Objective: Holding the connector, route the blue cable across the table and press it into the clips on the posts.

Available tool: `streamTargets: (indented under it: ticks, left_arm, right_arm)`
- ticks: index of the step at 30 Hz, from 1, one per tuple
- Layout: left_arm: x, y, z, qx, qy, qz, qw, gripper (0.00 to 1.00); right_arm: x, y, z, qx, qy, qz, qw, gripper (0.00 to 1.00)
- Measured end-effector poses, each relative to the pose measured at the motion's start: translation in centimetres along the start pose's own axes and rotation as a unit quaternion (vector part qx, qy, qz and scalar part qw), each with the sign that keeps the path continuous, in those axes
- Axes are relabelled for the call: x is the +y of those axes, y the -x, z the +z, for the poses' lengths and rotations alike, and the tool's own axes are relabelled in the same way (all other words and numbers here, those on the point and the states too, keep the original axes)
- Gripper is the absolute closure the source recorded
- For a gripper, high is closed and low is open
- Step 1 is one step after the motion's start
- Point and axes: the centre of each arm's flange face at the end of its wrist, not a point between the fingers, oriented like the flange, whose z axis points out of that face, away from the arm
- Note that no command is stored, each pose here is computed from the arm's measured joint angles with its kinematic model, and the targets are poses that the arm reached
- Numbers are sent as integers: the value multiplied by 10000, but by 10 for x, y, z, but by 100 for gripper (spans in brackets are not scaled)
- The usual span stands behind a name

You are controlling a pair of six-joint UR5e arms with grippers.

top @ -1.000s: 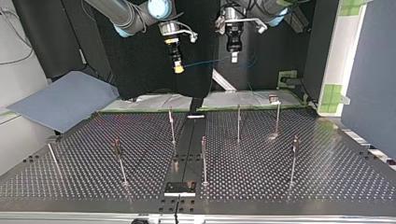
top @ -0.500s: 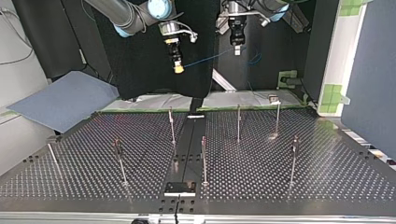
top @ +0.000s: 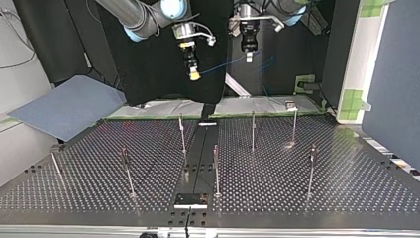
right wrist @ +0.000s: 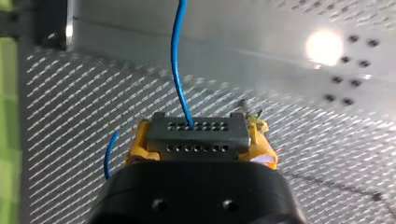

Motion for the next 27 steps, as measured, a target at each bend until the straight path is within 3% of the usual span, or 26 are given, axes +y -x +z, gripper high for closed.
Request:
streamTargets:
  ticks: [9,14,17,23,27]
  left_arm:
    - [-4,51,34,-362,507,-125,9980,100]
    - [-5,83,49,-565,822,-223,9948,100]
    - [-3,98,54,-638,993,-267,9927,100]
    - [10,122,52,-675,1379,-289,9877,100]
    - [18,137,49,-677,1542,-287,9853,100]
  right_arm:
    - [-12,-57,5,258,-421,168,9986,100]
    - [-12,-87,6,368,-540,212,9976,100]
    - [-10,-107,7,433,-609,308,9967,100]
    - [-7,-150,10,617,-806,539,9934,100]
    - [-5,-185,9,772,-955,664,9902,100]
